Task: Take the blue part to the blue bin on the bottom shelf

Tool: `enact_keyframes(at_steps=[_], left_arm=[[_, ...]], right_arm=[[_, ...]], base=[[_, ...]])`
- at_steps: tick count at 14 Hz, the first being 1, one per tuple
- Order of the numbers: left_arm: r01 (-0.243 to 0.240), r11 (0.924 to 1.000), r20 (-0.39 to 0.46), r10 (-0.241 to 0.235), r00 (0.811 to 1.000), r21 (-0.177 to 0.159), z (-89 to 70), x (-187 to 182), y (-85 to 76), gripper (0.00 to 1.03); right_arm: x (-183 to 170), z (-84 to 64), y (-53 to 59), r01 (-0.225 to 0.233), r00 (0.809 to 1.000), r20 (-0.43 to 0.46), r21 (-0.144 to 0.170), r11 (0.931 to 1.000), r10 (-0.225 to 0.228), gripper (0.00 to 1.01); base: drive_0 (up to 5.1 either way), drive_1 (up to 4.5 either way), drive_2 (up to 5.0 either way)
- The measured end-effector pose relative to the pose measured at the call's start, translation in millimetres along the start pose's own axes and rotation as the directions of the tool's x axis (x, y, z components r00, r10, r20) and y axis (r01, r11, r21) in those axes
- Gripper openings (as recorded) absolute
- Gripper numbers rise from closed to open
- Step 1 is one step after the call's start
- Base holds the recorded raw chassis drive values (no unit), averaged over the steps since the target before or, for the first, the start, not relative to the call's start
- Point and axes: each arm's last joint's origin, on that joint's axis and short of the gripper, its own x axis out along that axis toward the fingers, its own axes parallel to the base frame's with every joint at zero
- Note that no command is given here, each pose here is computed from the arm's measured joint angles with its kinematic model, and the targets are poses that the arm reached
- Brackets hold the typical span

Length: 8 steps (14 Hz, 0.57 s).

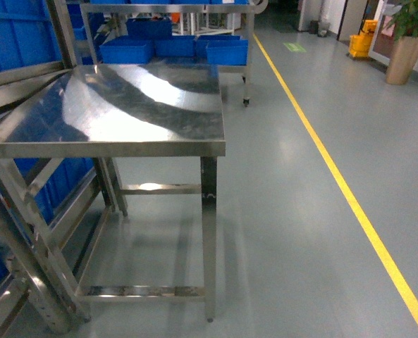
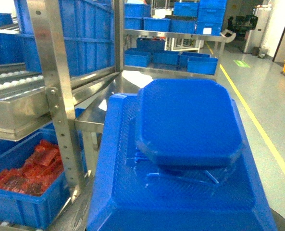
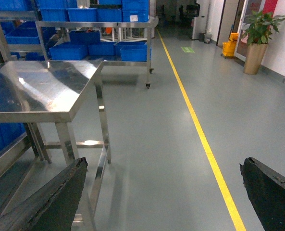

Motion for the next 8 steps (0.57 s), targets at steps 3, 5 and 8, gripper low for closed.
enact_keyframes(at_steps=[3,5,8], left_arm=[[0.001,1.0,-0.003,-0.001,1.0,0.004,-0.5,0.3,-0.3,0.43],[0.0,1.0,0.001,0.0,1.0,-0.001,0.1,0.1,0.2,0.43],[0.003,1.0,0.0,-0.003,1.0,0.0,0.0,0.1,0.0,0.43]], right_arm=[[0.0,-0.1,0.0,0.0,1.0,-0.001,0.0,1.0,0.0,0.98],[0.0,0.3,0.0,0.001,1.0,0.003,0.0,1.0,-0.001,0.98],[0.0,-0.1,0.0,0.0,1.0,-0.001,0.0,1.0,0.0,0.98]], base=[[0.0,3.97,-4.0],[-4.5,4.08,0.6],[-4.4,4.14,0.6]])
